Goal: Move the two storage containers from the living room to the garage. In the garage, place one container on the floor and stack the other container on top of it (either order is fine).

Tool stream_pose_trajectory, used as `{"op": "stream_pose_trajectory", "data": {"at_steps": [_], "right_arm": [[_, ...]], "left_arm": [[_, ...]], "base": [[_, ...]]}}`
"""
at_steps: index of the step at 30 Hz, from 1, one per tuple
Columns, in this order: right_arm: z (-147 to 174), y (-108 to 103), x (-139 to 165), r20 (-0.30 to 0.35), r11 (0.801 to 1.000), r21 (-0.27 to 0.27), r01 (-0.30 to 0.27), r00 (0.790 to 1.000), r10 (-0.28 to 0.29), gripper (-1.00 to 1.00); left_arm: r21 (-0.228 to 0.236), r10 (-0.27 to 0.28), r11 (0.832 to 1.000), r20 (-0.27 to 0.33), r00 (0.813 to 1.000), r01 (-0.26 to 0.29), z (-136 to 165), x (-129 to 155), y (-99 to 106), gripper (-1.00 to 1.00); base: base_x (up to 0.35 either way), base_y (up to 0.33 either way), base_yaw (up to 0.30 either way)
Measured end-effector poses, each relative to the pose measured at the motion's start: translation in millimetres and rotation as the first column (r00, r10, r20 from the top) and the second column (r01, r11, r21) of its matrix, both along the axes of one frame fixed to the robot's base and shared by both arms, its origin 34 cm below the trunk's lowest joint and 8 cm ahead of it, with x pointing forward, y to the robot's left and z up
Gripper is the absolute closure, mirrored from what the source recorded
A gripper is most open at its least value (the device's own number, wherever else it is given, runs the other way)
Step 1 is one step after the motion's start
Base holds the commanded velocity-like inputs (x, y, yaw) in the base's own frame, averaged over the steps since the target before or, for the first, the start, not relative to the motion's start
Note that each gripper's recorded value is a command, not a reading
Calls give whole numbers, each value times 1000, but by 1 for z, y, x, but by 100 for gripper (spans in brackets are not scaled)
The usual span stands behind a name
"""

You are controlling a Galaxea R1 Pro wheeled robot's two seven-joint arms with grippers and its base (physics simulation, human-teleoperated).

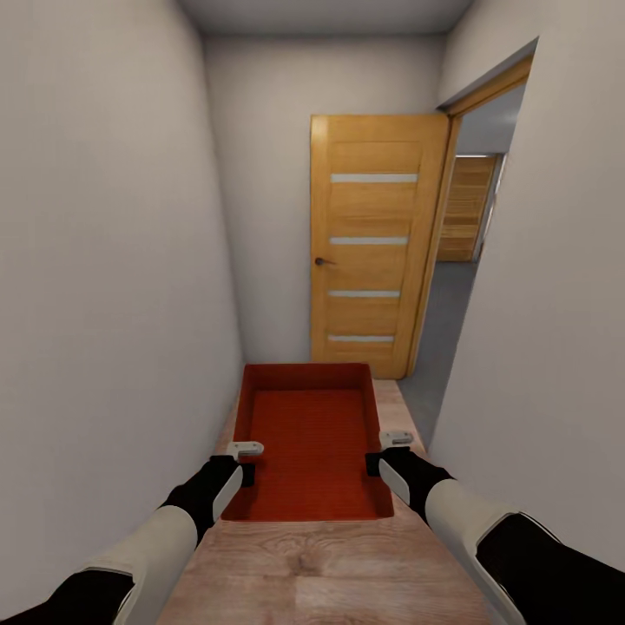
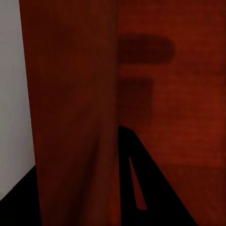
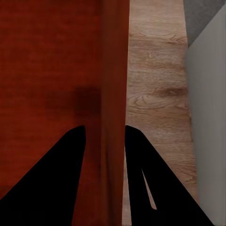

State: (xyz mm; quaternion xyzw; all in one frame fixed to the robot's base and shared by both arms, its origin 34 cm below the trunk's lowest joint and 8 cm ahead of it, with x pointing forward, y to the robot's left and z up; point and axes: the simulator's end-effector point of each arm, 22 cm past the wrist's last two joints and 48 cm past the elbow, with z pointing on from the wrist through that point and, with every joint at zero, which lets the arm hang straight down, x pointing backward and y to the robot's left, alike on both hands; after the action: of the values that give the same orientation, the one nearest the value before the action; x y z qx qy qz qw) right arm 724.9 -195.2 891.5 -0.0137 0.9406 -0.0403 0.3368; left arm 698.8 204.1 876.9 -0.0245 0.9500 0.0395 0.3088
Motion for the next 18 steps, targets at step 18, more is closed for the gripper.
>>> {"op": "stream_pose_trajectory", "data": {"at_steps": [18], "right_arm": [[0,0,0,-1,1000,2,2,1000,-2,100]], "left_arm": [[3,-3,1000,-1,1000,3,0,0,0,100]], "base": [[322,0,0]]}}
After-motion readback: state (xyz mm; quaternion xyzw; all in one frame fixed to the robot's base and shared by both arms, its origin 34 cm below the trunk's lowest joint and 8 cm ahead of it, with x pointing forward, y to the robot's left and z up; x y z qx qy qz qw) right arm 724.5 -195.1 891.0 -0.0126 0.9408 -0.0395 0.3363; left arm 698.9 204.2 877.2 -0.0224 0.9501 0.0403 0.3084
